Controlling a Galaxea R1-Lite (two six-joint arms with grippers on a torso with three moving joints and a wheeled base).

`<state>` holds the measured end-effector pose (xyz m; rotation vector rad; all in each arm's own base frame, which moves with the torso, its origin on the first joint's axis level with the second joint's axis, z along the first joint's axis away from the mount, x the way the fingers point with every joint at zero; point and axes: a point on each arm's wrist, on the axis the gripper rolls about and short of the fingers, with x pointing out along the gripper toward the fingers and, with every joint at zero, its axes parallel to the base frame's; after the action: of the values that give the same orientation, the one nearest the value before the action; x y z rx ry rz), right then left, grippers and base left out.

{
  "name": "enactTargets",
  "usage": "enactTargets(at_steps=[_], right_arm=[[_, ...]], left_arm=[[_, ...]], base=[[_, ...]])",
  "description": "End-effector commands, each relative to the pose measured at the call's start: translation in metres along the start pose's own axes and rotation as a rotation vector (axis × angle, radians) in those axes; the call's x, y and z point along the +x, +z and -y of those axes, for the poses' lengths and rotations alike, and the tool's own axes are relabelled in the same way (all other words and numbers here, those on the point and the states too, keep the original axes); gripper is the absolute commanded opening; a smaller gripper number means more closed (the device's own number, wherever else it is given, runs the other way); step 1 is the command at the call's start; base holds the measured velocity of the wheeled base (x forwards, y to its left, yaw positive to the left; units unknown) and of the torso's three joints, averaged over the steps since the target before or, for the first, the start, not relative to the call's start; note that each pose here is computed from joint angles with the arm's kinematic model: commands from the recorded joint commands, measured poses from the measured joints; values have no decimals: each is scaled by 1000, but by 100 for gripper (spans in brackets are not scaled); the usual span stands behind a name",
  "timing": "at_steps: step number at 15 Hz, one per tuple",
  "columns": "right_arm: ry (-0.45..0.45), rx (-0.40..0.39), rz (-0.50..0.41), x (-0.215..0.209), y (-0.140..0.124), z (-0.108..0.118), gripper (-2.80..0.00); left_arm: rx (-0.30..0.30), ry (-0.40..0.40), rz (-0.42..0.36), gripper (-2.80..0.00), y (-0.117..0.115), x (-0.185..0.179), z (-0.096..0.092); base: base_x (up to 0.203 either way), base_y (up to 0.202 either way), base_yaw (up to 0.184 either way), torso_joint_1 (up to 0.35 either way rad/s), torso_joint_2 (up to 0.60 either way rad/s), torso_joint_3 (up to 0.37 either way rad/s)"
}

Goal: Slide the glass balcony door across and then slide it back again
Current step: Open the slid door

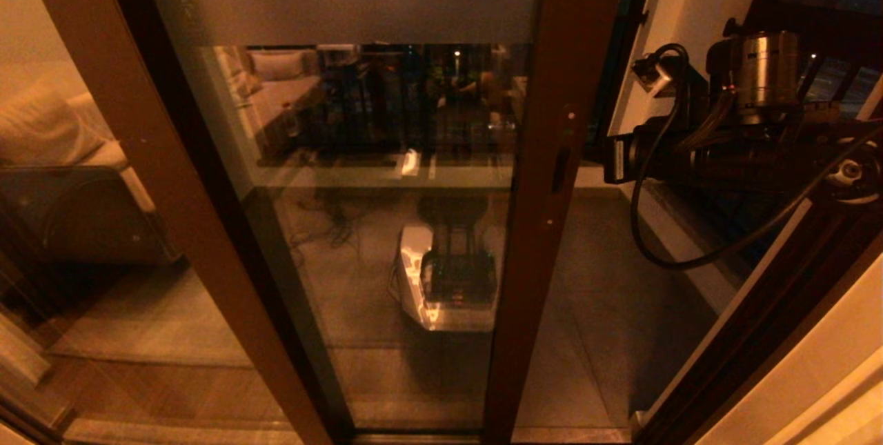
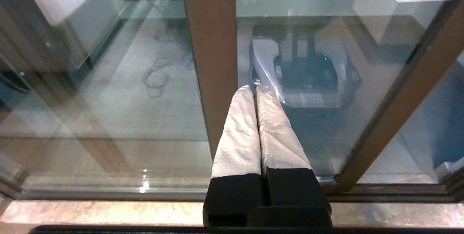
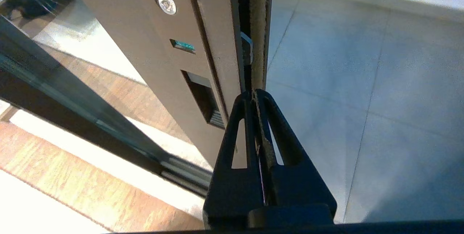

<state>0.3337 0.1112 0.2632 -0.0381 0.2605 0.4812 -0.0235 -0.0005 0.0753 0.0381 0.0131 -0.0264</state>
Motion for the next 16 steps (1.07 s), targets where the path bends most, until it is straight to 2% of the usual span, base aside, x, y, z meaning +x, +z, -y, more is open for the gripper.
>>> enactTargets(at_steps=[1, 9, 16], right_arm=[[1, -4, -2, 6, -3, -4, -280], [50, -15, -15, 14, -7, -24, -280], [23, -16, -12, 6, -6, -26, -280]], left_arm=[[0, 0, -2, -280, 0, 0, 0], [0, 0, -2, -280, 0, 0, 0], [0, 0, -2, -280, 0, 0, 0]], base=[[0, 0, 0, 0, 0, 0], [0, 0, 0, 0, 0, 0], [0, 0, 0, 0, 0, 0]])
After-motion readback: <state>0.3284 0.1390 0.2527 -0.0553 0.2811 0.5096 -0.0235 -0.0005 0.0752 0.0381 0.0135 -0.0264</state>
